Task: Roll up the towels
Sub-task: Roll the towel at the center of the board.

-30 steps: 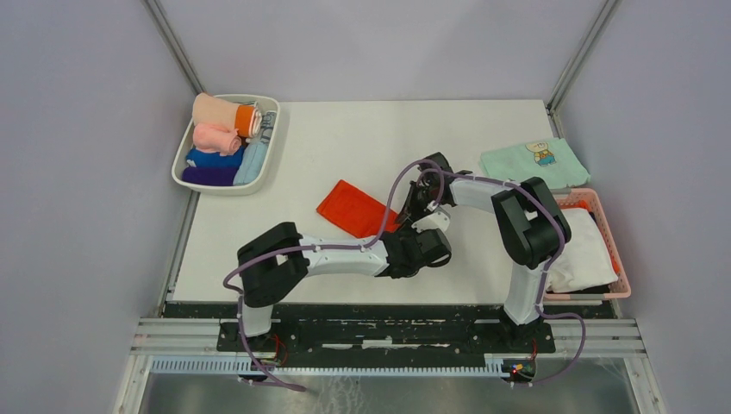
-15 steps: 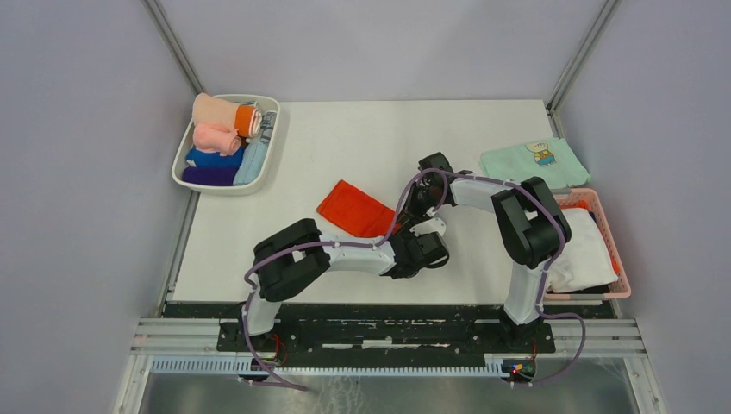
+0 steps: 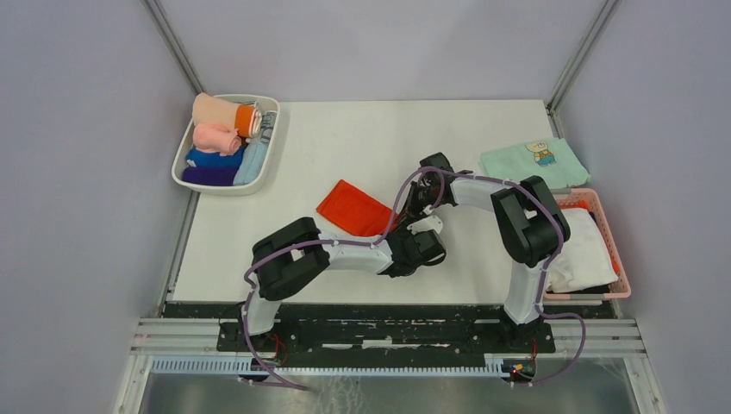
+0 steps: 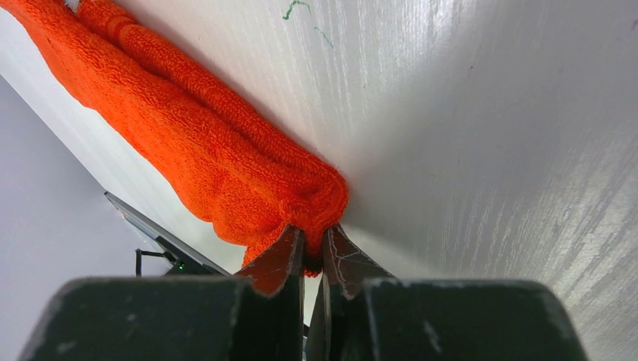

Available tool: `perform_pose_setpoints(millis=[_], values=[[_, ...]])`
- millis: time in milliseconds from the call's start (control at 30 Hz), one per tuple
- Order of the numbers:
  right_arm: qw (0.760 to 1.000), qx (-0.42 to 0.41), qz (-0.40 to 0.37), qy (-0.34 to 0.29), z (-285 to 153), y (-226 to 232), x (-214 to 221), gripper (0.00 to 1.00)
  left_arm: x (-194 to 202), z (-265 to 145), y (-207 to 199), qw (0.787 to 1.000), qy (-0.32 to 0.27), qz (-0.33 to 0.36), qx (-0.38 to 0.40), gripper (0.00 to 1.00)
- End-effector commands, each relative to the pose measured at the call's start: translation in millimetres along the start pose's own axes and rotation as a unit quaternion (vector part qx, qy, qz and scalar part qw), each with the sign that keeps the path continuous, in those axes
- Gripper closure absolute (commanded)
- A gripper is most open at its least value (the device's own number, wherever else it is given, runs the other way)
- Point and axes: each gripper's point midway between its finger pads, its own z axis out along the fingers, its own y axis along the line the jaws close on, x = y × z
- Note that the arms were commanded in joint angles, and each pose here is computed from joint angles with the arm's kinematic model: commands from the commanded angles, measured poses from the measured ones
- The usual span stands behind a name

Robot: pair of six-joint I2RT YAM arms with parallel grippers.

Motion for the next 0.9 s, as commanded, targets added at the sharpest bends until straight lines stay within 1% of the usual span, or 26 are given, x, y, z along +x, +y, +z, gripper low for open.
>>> perform_pose_setpoints(millis=[0, 200, 633, 867], values=[[1.000, -0.002, -0.005, -0.001, 0, 5, -5, 0.84, -13, -2, 12, 1.000, -0.022, -0.002, -0.012, 0.58], [1.000, -0.002, -0.006, -0.001, 0, 5, -6, 0.82, -18, -7, 15, 1.000, -0.028, -0.005, -0.009, 0.58], [1.000, -0.001, -0.007, 0.001, 0, 6, -5, 0.81, -31, -14, 20, 0.999, -0.047, -0.006, -0.004, 0.58], [1.000, -0.001, -0.007, 0.000, -1, 6, -5, 0.81, -19, -3, 18, 0.999, -0.031, 0.004, -0.010, 0.58]])
